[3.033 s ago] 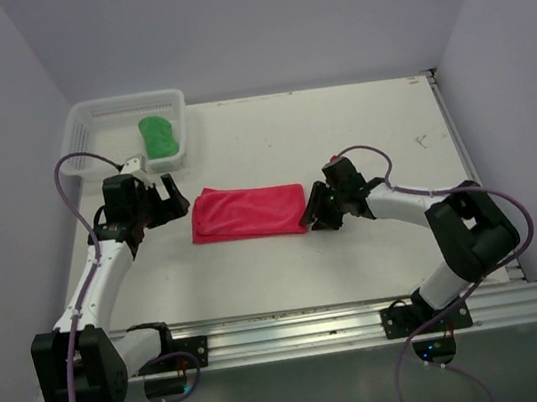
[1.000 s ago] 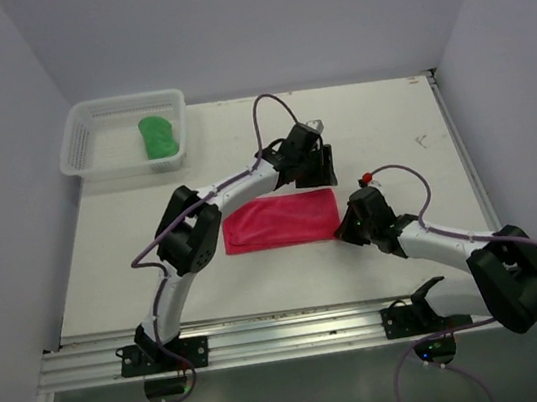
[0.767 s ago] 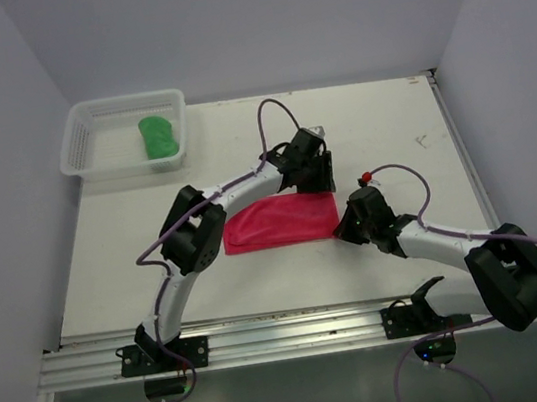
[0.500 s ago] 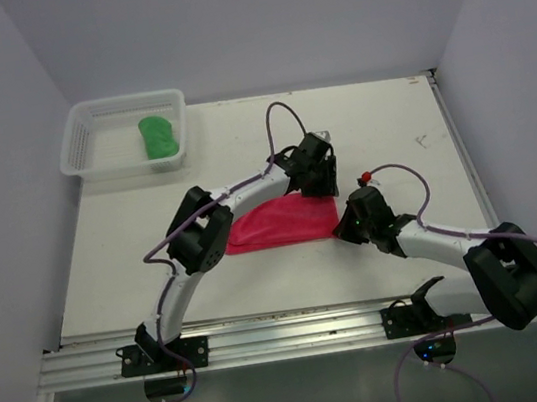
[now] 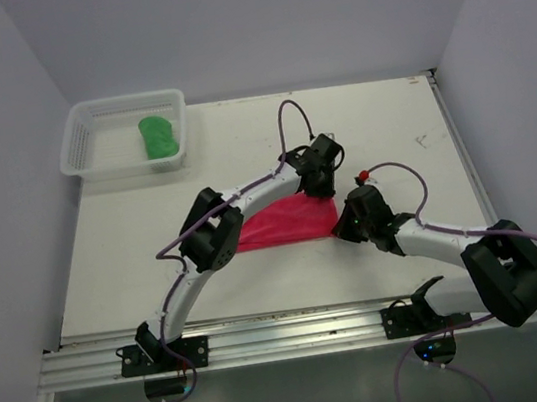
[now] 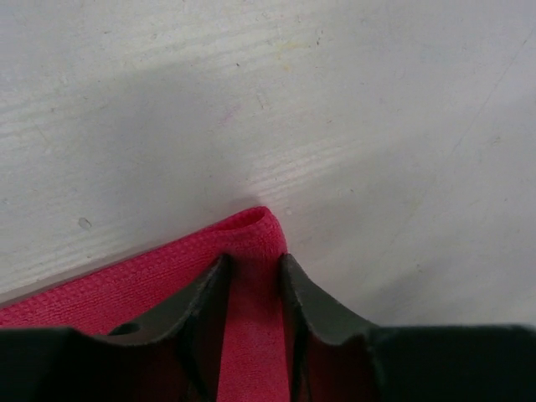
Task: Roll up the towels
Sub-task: Roll the towel
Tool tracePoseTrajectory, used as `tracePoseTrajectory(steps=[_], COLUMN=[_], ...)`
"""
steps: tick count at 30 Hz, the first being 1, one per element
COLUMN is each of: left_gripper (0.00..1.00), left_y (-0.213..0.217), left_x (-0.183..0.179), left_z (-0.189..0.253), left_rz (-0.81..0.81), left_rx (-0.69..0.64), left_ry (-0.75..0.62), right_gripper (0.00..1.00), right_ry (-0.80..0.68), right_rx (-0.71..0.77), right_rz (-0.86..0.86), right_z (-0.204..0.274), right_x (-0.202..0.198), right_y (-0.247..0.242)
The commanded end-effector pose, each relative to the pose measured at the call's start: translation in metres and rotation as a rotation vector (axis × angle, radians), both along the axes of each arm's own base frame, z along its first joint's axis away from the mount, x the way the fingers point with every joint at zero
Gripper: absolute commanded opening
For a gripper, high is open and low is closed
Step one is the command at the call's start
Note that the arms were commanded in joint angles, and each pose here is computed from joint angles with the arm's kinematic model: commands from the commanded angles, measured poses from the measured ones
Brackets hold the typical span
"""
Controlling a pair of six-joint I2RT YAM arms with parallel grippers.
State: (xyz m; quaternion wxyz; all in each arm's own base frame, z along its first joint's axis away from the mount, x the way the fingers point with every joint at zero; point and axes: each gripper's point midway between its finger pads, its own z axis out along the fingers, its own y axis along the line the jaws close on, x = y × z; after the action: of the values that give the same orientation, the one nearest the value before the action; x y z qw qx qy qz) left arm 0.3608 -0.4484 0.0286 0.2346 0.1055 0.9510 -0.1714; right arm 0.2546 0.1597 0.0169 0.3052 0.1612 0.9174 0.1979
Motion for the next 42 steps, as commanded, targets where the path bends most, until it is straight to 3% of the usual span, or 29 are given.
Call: tracePoseTrajectory(steps=[1,4,10,19,32,42], left_gripper=[0.31,0.23,0.22,0.2,0.08,0.08], left_y=[0.017,0.022,0.016,0.004,0.013,0.019], left_x=[-0.008,-0.008,0.007,0.023,0.033,0.035], left_z=[-0.028,-0.03,-0.006,0.037,0.093,0.099], left_rz=[-0.001,0.011,0.044,0.094,0.075,0.049], left_rx=[0.133,0.147,0.068,-0.168,-0.466,-0.529], left_ry=[0.013,0.011,-0.017,-0.054,-0.114,-0.128], right_gripper=[0.0,0.0,0.0,0.0,0.0,0.0], right_ry=[-0.015,-0.015,-0.022,-0.025,-0.085,-0.082], right_rx=[-0.052,-0.106,-0.142,-0.236,-0.477,-0.565], right_rz=[0.005,0.024,0.083,0.192,0.204,0.216], right_z=[0.002,0.004,0.009,0.018,0.035,0.05], right_x=[0.005,0.005,0.005,0.002,0.0,0.004], right_y=[-0.006,-0.012,-0.012,-0.006,-0.003,-0.01])
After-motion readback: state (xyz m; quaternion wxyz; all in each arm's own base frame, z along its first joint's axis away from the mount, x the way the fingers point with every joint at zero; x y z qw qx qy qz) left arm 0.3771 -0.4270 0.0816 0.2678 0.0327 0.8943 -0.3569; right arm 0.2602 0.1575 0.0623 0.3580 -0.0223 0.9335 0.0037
